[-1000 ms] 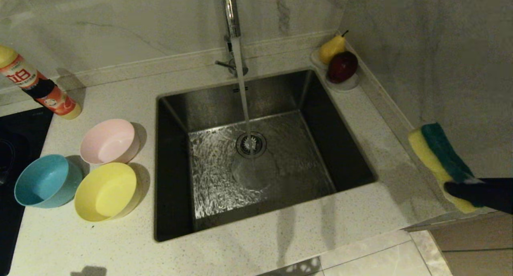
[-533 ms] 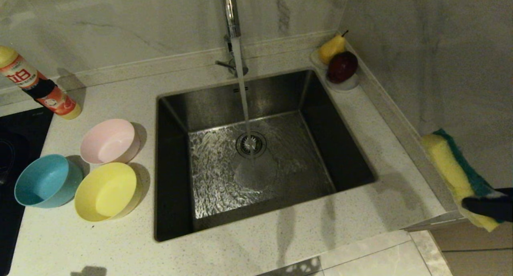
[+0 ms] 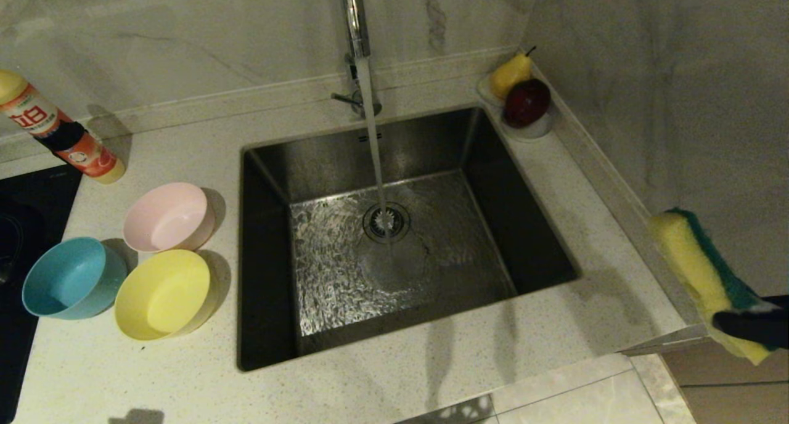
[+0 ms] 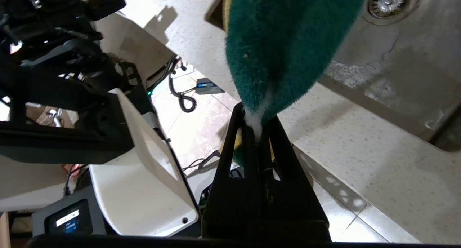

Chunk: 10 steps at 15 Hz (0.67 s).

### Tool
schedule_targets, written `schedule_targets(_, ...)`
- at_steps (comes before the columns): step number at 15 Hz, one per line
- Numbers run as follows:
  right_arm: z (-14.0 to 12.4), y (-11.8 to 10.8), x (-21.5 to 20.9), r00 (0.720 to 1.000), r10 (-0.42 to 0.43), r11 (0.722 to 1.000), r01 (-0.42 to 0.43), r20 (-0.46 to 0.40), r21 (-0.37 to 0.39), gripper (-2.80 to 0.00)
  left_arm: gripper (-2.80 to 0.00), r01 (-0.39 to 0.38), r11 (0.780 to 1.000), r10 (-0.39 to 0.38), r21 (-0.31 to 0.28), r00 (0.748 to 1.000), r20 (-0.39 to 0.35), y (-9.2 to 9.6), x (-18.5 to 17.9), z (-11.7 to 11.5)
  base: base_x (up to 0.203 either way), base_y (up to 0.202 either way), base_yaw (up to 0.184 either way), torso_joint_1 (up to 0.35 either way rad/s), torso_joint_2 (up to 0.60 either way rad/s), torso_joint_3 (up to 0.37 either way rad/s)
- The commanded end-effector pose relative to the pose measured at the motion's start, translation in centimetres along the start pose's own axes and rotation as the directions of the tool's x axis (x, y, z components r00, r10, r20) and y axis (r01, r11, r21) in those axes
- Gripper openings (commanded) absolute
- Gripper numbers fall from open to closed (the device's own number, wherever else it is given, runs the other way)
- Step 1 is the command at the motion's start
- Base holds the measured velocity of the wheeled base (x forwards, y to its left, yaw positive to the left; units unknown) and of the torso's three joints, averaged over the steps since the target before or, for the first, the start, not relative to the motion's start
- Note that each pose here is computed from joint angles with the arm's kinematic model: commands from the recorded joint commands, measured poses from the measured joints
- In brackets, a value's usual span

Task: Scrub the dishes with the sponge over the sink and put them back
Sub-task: Pick up a bowl and the sponge

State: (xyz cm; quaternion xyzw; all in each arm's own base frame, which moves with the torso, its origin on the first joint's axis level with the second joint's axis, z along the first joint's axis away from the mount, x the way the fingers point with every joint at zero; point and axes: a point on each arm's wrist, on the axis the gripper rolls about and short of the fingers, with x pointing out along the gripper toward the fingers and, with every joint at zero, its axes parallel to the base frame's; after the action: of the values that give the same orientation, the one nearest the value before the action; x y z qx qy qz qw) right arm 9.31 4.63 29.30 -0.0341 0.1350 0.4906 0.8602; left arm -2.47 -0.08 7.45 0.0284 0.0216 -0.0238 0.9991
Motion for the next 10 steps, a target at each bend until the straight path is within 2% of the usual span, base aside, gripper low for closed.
schedule_targets(1,0.0,0.4,0.4,1.0,0.019,1.0,-0.019,-0.016,-0.01,-2.8,-2.8,0.001,1.0,-0.001,0.001,1.0,-0.001,0.0,0.0,0.0,0.0,0.0,0.0,0.0,0.0,0.0)
schedule_targets(7,0.0,1.1,1.4,0.996,-0.077,0.997,0.075,-0.055,-0.034,-2.8,-2.8,0.0,1.0,0.0,0.001,1.0,-0.002,0.0,0.0,0.0,0.0,0.0,0.0,0.0,0.0,0.0)
schedule_targets(10,0.0,1.0,1.6,0.994,-0.091,0.996,0.089,-0.067,-0.034,-2.8,-2.8,0.0,1.0,0.0,0.001,1.0,-0.002,0.0,0.0,0.0,0.0,0.0,0.0,0.0,0.0,0.0)
